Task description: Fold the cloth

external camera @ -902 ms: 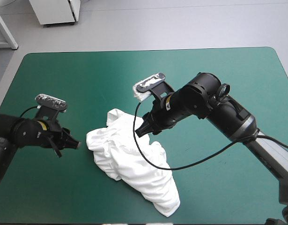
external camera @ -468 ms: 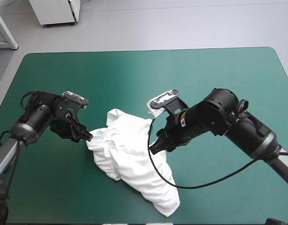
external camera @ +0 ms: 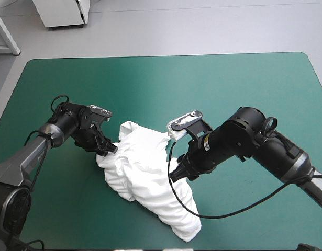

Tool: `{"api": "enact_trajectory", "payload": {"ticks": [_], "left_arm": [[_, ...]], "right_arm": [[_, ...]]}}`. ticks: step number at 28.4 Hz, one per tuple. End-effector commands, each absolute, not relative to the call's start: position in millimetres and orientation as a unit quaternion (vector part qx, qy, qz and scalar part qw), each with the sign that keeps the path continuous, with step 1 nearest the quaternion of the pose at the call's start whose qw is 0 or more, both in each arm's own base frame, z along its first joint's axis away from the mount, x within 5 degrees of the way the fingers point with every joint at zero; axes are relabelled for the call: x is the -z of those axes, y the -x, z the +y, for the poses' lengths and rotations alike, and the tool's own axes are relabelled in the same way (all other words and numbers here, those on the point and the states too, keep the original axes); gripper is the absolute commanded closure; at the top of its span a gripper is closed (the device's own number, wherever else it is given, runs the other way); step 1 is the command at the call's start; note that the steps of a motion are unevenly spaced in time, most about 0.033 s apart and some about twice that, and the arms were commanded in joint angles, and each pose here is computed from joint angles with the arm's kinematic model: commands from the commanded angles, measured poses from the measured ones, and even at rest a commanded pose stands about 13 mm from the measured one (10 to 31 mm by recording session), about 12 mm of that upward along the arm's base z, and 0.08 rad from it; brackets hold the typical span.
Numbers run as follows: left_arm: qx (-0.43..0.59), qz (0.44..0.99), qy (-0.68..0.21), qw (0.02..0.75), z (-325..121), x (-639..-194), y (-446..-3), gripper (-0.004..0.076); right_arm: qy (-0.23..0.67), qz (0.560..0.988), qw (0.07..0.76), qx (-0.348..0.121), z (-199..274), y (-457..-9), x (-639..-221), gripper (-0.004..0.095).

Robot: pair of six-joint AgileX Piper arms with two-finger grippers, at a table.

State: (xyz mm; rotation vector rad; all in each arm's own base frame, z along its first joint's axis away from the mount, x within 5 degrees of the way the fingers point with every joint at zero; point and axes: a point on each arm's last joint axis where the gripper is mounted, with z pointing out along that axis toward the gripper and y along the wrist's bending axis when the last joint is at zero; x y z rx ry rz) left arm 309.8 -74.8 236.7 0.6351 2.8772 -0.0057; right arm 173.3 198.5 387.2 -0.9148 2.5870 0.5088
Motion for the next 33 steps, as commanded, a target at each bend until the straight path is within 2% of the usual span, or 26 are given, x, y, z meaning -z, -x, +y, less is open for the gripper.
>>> {"api": "enact_trajectory", "payload": {"ticks": [1,5,7,9,12,16,24,30,33], "left_arm": [[0.010,0.969,-0.209,0.127,-79,-245,-316,0.0304],[0.011,0.973,-0.208,0.101,-80,-228,-322,0.0308],[0.011,0.974,-0.208,0.092,-81,-222,-324,0.0356],[0.009,0.974,-0.209,0.087,-81,-219,-325,0.0465],[0.008,0.974,-0.211,0.086,-81,-218,-325,0.0715],[0.007,0.973,-0.212,0.087,-80,-218,-325,0.0733],[0.008,0.973,-0.211,0.092,-81,-218,-326,0.0733],[0.008,0.973,-0.211,0.092,-81,-218,-326,0.0733],[0.009,0.973,-0.210,0.093,-81,-218,-326,0.0733]], "right_arm": [[0.329,0.902,0.200,-0.197,194,-169,-397,0.0455],[0.330,0.901,0.202,-0.196,194,-168,-398,0.0455],[0.330,0.901,0.202,-0.196,194,-168,-398,0.0455],[0.330,0.901,0.202,-0.195,194,-168,-398,0.0455],[0.331,0.902,0.188,-0.204,195,-166,-393,0.0455],[0.366,0.896,0.146,-0.205,203,-152,-372,0.0451],[0.467,0.868,0.094,-0.141,219,-112,-322,0.0367],[0.468,0.867,0.108,-0.136,223,-111,-292,0.0346],[0.471,0.871,0.083,-0.113,230,-115,-256,0.0300]]}}
